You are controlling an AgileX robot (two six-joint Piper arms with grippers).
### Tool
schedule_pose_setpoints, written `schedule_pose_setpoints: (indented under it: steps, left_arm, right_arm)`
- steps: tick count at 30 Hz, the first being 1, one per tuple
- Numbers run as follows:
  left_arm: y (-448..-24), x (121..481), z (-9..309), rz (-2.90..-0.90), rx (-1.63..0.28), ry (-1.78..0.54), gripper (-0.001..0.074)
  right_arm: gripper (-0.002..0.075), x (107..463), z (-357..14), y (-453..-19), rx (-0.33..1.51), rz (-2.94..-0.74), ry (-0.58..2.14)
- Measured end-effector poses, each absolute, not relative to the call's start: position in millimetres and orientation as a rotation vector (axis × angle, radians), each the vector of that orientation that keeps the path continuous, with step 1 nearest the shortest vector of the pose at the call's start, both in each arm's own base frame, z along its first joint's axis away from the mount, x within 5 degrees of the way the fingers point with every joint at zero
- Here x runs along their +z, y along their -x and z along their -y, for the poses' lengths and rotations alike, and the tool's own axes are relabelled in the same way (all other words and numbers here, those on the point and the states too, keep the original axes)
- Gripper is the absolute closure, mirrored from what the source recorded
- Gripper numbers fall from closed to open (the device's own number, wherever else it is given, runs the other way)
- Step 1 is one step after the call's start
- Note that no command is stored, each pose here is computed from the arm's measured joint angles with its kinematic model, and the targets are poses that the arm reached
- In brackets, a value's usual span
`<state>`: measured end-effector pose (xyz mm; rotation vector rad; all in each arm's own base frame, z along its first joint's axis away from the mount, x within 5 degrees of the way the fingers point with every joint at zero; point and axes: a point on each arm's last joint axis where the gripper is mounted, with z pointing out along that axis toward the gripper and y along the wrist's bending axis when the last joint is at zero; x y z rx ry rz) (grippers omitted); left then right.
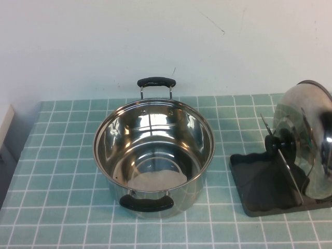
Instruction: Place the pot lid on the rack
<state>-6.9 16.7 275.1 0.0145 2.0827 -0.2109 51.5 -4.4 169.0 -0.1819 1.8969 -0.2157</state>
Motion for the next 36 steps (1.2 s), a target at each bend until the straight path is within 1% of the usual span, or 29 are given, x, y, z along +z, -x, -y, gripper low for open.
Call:
schedule_pose_setpoints:
  steps: [25, 31, 36]
  left_arm:
    - [6.9, 275.1, -16.7, -2.083, -0.211, -0.014, 0.0736]
    - [7.7, 267.5, -7.1, -2.134, -0.315, -0.055, 0.0736]
    - [8.5, 266.5, -6.0, -2.139, -0.276, 0.047, 0.0736]
  right_arm:
    - [0.0728, 169.0, 4.4, -51.5, -0.213, -1.897, 0.178]
    - [0.0728, 168.8, 4.4, -51.4, -0.213, -1.899, 0.178]
    - [0.0729, 168.8, 4.4, -51.4, -0.213, -1.899, 0.178]
